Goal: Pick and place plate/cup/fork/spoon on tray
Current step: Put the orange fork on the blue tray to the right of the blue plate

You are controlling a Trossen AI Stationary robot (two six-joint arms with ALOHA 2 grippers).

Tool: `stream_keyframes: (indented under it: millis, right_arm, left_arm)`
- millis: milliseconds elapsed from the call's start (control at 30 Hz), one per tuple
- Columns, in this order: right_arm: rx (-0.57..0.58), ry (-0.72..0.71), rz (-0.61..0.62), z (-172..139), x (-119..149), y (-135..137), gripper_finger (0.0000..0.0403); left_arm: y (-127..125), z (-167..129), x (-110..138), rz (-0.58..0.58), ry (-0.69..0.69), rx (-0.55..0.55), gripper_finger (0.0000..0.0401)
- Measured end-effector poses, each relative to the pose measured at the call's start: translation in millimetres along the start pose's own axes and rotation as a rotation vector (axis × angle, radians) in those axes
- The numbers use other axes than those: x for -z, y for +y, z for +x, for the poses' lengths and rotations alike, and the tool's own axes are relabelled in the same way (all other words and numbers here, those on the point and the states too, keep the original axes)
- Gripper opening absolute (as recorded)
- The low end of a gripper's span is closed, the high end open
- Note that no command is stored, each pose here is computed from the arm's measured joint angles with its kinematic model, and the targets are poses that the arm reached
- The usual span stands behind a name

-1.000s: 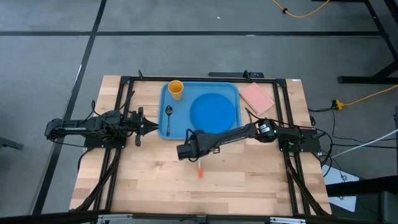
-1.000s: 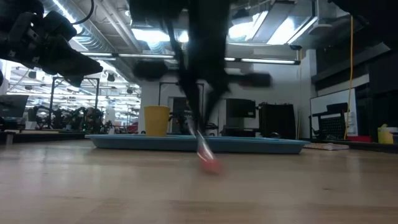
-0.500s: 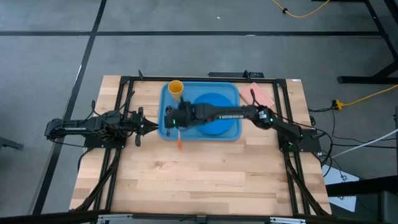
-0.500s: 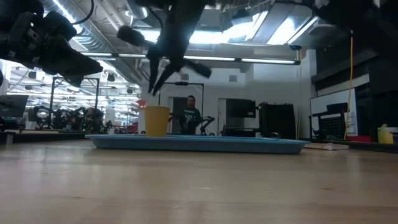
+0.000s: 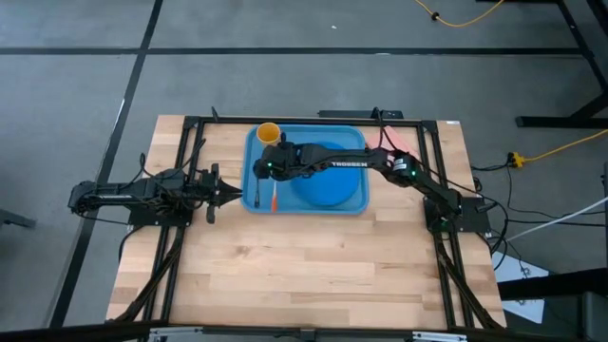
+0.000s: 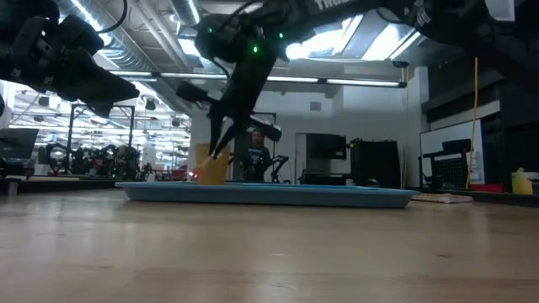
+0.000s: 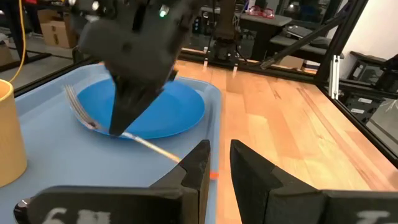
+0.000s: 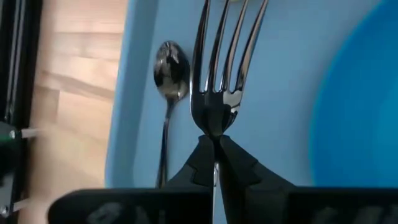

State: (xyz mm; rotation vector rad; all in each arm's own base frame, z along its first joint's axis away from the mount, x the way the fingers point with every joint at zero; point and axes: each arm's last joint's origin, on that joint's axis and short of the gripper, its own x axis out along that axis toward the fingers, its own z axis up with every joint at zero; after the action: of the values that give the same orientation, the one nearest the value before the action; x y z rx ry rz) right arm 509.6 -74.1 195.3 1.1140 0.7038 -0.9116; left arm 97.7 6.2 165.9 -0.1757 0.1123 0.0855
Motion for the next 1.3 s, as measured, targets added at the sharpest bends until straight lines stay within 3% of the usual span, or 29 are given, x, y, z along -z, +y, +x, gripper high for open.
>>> stream_keyframes:
  millis: [433,633,900,1300]
  right_arm:
    - [-0.032,0.0,0.022,36,-13,-26,0.0009]
    - [-0.036,0.009,0.03,37,-17,-28,0.001]
    - [-0.073,-0.004,0.01,37,-19,-24,0.0041]
    - [-0.06,0.0,0.007,37,-18,-25,0.0046]
  left_arm:
    - [0,0,0,0.0,0.0,0.0,0.0055]
    - [0,0,0,0.0,0.0,-0.001,0.0055]
    - [0,0,0,0.0,0.0,0.0,0.0055]
    - [0,0,0,0.0,0.0,0.0,0.0055]
